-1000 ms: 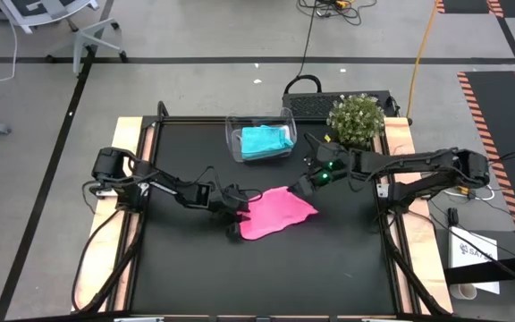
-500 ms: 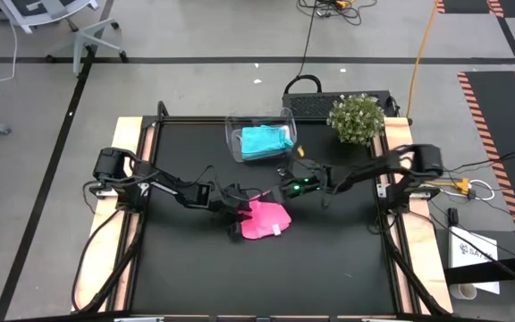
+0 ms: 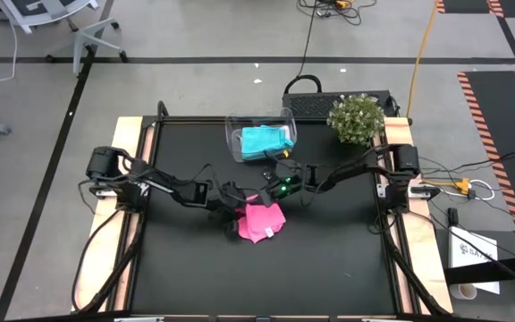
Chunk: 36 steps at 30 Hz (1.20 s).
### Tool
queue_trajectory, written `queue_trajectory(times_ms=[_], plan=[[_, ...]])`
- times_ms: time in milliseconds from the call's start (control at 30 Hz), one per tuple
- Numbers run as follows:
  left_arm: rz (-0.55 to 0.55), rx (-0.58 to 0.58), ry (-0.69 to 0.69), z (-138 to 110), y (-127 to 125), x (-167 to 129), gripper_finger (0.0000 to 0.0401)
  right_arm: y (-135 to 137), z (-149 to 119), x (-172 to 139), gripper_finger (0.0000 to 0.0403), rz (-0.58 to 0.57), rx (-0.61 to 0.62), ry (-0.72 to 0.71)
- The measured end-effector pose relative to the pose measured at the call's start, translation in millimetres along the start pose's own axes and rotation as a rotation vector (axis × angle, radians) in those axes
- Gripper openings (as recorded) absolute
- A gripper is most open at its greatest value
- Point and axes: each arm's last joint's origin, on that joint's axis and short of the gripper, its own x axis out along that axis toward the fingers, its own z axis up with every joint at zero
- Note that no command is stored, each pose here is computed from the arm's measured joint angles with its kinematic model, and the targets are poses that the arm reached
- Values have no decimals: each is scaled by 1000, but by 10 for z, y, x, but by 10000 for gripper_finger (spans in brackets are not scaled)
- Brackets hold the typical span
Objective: Fold microfiber towels
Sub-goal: Fold the pink microfiber cloth
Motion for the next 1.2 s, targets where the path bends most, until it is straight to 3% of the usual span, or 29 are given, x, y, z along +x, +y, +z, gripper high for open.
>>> queue_trajectory(times_ms=[167,333,500,700,1067,1200], plan=[[20,6,-66,151,-13,-279,133,-1,-1,-9,0,-19,-33,3],[25,3,-42,167,-19,-468,133,-37,-10,-7,1,-53,-62,-11],[68,-27,53,68,6,-479,133,-46,13,-16,4,-58,-92,-21],[84,-45,57,63,12,-480,133,-16,20,-15,10,-19,-155,-12],[122,-51,48,67,35,-481,133,-5,59,-32,115,16,-172,-14],[123,-93,44,70,42,-481,133,-31,99,-67,141,70,-140,57]])
